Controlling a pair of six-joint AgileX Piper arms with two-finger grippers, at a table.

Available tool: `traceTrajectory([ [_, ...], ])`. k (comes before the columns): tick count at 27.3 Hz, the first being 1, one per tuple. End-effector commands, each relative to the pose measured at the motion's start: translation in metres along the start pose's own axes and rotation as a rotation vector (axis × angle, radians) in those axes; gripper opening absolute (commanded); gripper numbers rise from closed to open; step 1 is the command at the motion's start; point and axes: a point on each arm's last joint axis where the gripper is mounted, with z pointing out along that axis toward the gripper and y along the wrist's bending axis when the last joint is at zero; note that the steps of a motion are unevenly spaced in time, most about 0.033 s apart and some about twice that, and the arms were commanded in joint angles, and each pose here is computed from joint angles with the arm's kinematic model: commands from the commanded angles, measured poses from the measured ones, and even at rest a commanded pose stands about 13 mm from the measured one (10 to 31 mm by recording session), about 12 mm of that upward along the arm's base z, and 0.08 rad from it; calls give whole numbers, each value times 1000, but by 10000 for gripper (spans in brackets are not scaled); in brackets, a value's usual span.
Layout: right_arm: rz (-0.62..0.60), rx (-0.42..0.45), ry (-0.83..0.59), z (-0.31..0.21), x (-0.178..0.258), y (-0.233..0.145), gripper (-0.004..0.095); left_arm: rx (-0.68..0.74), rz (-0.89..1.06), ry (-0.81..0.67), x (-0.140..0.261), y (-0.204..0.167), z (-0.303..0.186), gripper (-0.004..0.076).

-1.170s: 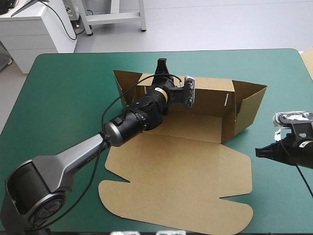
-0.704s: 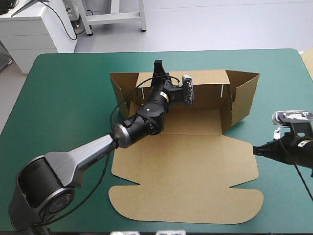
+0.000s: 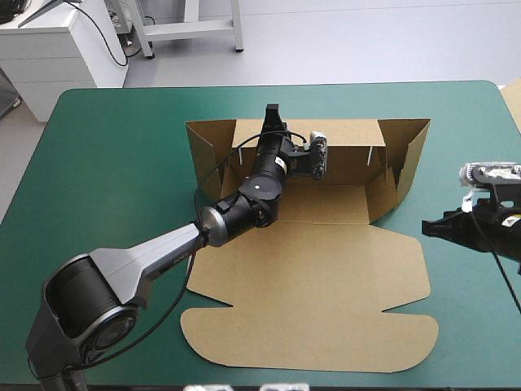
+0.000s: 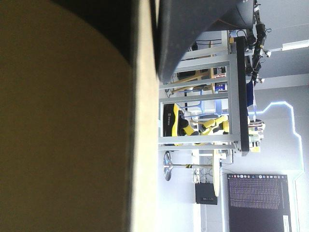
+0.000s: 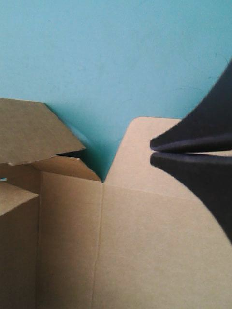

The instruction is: Fold the box

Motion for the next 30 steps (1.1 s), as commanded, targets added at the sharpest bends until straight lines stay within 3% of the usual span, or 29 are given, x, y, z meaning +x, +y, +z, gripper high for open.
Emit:
traceTrajectory([
  [1,-4,-2,-127,-13,-37,-1,-19,-34,-64,-30,-4,17,-12,-8],
  [9,-29,-39,-157,-3,-106,-10,-19,-12,-19,-8,-9,-1,-7,-8],
  [17,-81,-95,-142,38,-163,-11,-18,-21,9,-37,-25,-6,-18,-8],
  [22,-97,-129,-127,71,-184,-5,-18,-27,11,-28,-31,-8,-23,-8],
  [30,-80,-112,-87,118,-200,-18,-18,-46,-18,-30,-36,-8,-29,-8],
])
